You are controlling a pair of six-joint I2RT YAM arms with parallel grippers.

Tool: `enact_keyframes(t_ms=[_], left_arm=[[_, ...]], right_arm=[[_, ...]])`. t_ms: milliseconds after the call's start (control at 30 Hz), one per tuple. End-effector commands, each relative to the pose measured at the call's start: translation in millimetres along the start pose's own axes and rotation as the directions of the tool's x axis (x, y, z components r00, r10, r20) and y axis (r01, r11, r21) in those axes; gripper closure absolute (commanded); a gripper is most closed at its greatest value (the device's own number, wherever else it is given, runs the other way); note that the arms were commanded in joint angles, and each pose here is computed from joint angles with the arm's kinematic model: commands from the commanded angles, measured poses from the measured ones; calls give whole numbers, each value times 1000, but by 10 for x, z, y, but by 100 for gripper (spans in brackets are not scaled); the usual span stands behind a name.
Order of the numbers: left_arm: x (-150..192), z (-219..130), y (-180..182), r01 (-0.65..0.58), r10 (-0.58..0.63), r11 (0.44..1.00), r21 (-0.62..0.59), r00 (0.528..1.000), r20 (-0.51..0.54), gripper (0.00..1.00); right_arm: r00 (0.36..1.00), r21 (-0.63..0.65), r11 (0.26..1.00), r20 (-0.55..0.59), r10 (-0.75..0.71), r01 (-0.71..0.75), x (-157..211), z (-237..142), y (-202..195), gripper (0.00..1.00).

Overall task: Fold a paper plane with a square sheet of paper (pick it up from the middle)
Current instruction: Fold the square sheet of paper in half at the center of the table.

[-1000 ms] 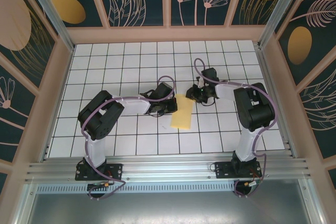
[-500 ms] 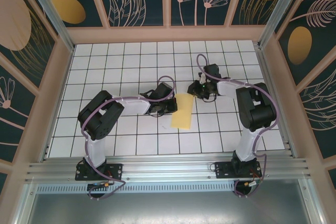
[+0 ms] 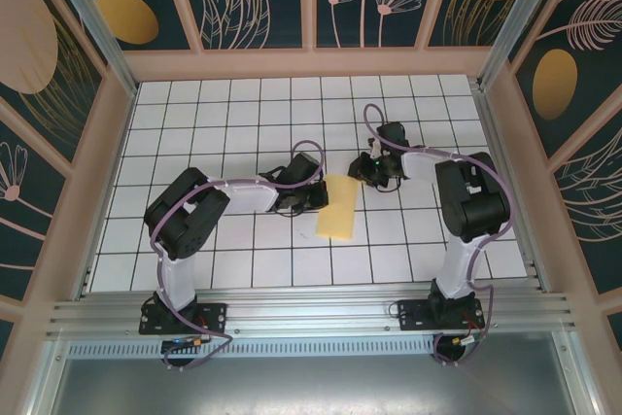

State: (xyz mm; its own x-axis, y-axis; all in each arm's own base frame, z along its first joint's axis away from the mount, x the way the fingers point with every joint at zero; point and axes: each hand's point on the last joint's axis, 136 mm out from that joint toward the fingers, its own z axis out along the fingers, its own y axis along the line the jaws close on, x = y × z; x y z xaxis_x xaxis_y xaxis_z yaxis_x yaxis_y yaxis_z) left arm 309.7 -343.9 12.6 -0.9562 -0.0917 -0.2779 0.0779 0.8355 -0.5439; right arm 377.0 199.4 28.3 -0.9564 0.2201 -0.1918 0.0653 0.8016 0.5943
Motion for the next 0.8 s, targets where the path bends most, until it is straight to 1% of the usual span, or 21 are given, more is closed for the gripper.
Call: enact_keyframes(t_ms=[0, 100, 200, 400, 600, 667, 767], left_arm=[[417, 97, 612, 0, -24, 979, -205, 993, -114, 100], [412, 99, 599, 1, -24, 979, -202, 993, -113, 100], [408, 99, 595, -3, -21, 979, -202, 993, -114, 100], [415, 92, 596, -4, -20, 979, -202, 993, -117, 100], [409, 92, 585, -4, -20, 980, -200, 993, -117, 100], [409, 90, 591, -3, -21, 979, -202, 993, -117, 100], [408, 89, 589, -4, -20, 979, -202, 993, -116, 100]], right_arm=[[997, -18, 999, 66, -46, 48, -144, -308, 236, 73], [996, -58, 997, 69, -47, 51, -93, -373, 307, 72], [998, -86, 995, 41, -38, 42, 11, -313, 311, 72], [1000, -75, 997, 4, -9, 9, 104, -121, 175, 72], [999, -7, 1000, -42, 28, -28, 242, 89, -102, 73], [999, 3, 1000, -43, 31, -31, 252, 94, -129, 73], [1000, -10, 1000, -26, 16, -16, 216, -1, -42, 73]])
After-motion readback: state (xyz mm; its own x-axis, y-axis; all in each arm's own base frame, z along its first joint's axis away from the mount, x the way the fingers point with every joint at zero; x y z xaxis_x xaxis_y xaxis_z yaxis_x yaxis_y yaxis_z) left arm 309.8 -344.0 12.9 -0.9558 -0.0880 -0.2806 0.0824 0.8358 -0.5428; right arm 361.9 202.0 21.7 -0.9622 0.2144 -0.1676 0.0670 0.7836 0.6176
